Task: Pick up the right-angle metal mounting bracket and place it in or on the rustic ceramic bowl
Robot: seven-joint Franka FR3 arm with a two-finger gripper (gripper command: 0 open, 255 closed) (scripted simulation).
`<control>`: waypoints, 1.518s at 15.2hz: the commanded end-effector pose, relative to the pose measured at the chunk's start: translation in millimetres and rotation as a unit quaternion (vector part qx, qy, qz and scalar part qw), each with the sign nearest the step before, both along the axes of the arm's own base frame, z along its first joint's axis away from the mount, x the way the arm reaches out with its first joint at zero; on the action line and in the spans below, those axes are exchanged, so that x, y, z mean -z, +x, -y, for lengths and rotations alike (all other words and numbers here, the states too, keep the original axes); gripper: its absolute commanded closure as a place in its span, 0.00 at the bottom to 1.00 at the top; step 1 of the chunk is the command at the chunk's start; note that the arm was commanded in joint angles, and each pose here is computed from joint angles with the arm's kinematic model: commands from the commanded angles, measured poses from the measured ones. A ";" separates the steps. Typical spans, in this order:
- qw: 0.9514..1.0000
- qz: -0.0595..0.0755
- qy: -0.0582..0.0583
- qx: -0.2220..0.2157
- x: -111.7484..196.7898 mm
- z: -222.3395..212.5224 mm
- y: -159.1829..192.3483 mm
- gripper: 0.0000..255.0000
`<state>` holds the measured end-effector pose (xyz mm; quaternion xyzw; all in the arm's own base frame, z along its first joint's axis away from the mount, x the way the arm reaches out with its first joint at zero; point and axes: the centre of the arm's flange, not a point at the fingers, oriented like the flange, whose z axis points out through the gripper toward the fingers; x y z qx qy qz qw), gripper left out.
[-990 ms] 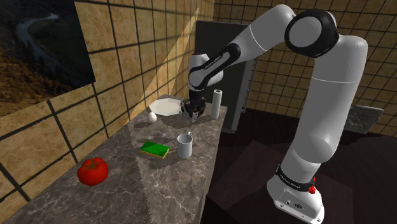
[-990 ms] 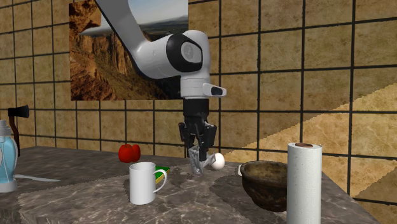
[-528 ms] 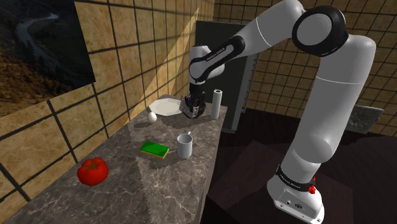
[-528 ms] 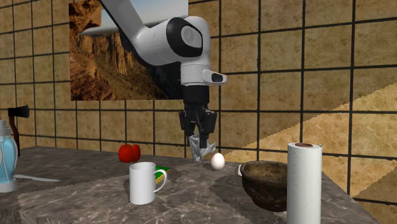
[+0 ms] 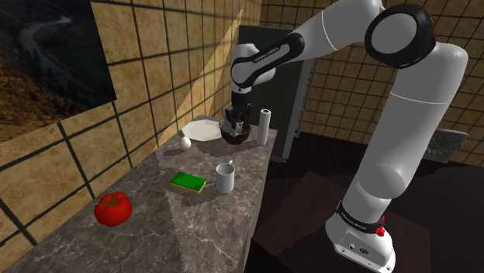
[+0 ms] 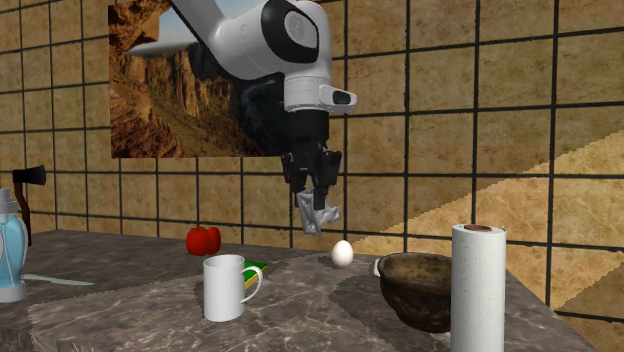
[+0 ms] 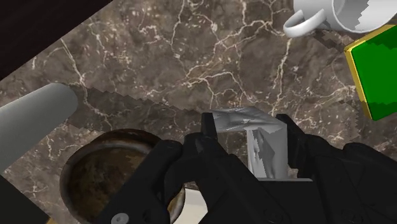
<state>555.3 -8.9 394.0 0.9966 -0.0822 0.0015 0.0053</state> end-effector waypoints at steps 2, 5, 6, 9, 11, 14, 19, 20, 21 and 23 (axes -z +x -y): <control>1.000 0.000 0.000 0.000 -4.4 22.2 13.5 1.00; 1.000 0.000 0.000 0.000 -7.1 56.1 33.8 1.00; 1.000 0.000 0.000 0.000 -8.0 67.4 40.6 1.00; 1.000 0.000 0.000 0.000 -10.7 101.3 60.9 1.00; 1.000 0.000 0.000 0.000 -12.5 123.9 74.4 1.00; 1.000 0.000 0.000 0.000 -15.2 157.8 94.6 1.00; 1.000 0.000 0.000 0.000 4.9 170.5 102.2 1.00; 1.000 0.000 0.000 0.000 10.1 170.5 102.2 1.00; 1.000 0.000 0.000 0.000 15.4 170.5 102.2 1.00; 1.000 0.000 0.000 0.000 26.0 170.5 102.2 1.00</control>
